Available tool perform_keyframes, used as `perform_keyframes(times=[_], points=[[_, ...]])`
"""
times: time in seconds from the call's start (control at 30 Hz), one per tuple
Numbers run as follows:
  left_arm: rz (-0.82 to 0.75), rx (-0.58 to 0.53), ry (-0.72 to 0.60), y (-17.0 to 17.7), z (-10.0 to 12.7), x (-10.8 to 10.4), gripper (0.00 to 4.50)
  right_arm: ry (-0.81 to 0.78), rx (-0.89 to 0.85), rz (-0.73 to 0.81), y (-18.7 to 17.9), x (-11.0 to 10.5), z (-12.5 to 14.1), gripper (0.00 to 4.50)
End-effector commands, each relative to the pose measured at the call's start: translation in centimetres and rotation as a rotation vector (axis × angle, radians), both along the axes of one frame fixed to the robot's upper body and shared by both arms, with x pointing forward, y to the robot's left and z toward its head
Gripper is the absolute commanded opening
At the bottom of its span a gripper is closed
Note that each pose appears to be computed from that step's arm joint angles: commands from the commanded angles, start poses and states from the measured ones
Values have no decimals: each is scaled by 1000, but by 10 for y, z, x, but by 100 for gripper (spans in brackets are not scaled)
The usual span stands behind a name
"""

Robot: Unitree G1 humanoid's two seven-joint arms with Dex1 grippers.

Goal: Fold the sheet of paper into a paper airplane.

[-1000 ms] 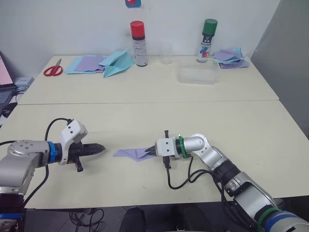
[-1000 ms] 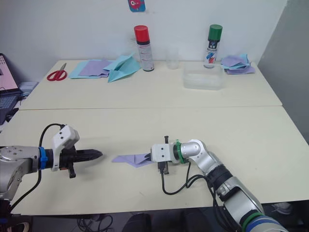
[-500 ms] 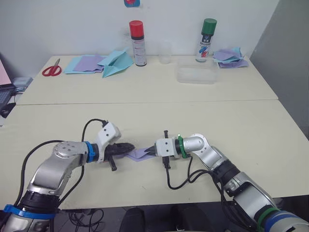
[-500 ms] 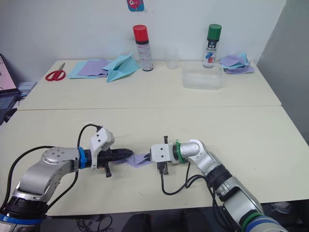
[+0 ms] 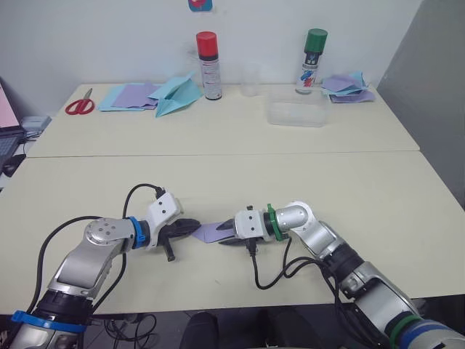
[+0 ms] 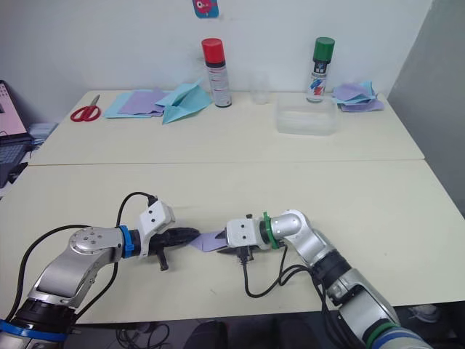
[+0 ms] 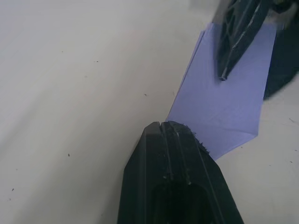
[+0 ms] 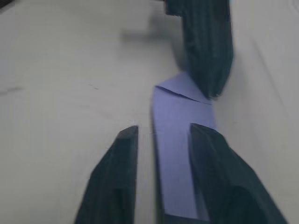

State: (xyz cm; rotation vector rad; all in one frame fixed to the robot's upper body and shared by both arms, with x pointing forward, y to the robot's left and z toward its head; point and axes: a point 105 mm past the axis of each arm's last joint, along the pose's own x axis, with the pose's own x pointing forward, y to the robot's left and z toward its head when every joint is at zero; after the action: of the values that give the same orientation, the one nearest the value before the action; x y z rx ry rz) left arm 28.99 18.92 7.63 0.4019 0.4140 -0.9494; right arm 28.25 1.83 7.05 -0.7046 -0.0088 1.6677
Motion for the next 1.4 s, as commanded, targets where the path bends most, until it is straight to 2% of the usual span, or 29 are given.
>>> perform_keyframes(times=[0.03, 0.1, 0.2, 0.3, 0.37, 0.43, 0.5, 0.53, 0.67, 0.87, 1.07, 1.27, 1.33, 1.4], points=[[38, 52, 73, 9, -24, -6, 0, 84, -27, 56, -13, -10, 17, 301], [39, 53, 72, 8, -25, -5, 0, 96, -30, 50, -20, -9, 27, 301], [39, 55, 72, 7, -27, -5, 0, 102, 63, -31, -18, 3, 51, 301], [38, 62, 76, 7, -30, -7, 0, 133, 218, -144, -3, 18, 76, 243], [39, 67, 77, 8, -32, -8, 0, 141, 261, -222, 8, 26, 77, 173], [42, 70, 77, 9, -32, -8, 0, 180, 264, -254, 17, 24, 70, 99], [40, 71, 79, 9, -32, -8, 0, 199, 228, -306, 24, 25, 50, 23], [40, 71, 80, 9, -32, -8, 0, 195, 201, -329, 25, 26, 39, 1], [40, 81, 77, 10, -32, -6, 0, 159, 102, -385, 23, 28, 9, 1], [41, 91, 80, 14, -31, -6, 0, 152, -11, -449, 5, 38, -10, 1], [40, 92, 80, 13, -32, -4, 0, 181, -36, -549, -27, 48, -15, 1], [39, 94, 83, 15, -33, -4, 0, 159, -84, -556, -62, 40, -18, 1], [40, 97, 82, 16, -32, -3, 0, 135, -74, -546, -68, 39, -13, 1], [38, 98, 80, 16, -32, -1, 0, 110, 7, -540, -65, 42, 4, 1]])
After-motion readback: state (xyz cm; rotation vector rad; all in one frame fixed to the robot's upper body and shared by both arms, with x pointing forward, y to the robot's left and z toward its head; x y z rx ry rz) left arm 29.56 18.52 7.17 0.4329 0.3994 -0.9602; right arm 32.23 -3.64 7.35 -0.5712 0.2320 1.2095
